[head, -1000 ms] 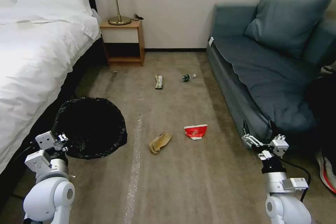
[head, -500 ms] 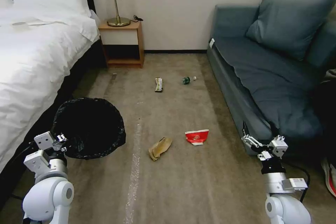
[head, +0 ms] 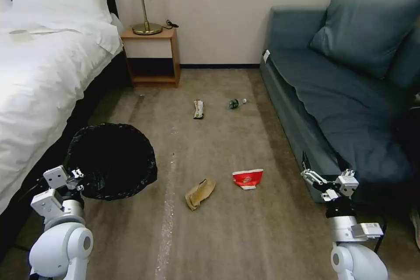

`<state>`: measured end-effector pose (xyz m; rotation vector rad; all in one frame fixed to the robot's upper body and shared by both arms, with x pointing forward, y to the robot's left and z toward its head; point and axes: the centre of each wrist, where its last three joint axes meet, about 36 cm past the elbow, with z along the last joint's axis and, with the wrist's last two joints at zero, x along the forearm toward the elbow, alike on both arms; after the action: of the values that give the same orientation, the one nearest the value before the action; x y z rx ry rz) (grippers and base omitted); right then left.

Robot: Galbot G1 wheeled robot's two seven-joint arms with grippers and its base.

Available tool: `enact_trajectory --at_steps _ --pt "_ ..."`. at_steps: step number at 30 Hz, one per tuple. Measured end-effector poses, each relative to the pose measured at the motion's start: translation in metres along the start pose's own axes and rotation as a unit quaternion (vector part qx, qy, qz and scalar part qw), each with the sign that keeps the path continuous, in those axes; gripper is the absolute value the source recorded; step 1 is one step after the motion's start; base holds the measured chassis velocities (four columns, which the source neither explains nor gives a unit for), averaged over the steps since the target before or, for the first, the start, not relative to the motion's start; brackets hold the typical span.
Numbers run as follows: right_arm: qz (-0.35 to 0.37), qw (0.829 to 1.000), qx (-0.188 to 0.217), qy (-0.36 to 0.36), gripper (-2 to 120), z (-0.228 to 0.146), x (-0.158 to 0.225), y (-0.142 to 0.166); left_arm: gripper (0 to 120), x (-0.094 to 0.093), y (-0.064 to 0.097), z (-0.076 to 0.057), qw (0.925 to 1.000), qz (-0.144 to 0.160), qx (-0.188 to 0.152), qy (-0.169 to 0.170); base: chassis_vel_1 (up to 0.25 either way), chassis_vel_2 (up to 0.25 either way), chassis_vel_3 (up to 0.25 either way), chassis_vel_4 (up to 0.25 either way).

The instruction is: Pick up the trash bin, then pick up the garbage on the floor and place it into the trash bin.

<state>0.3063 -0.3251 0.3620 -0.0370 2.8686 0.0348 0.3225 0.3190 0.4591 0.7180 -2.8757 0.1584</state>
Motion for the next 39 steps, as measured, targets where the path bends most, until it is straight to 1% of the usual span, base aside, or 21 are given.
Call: enact_trajectory --at_steps 26,34,39 --pt "-0.009 1.0 0.002 0.002 100 0.0029 0.0009 0.005 4 0.0019 0.0009 0.0004 1.0 0.0 -0.001 -0.001 -0.066 0.059 0.06 -0.068" --pt "-0.017 1.0 0.003 0.002 100 0.0043 -0.0013 0.0085 4 -0.0003 0.0015 -0.002 1.0 -0.001 0.002 -0.005 -0.007 0.004 0.004 -0.005" --pt "-0.018 1.0 0.003 0.005 100 0.0064 -0.0024 0.0093 4 -0.0015 0.0017 -0.001 1.0 -0.002 0.003 -0.003 0.0 0.0 0.0 0.0"
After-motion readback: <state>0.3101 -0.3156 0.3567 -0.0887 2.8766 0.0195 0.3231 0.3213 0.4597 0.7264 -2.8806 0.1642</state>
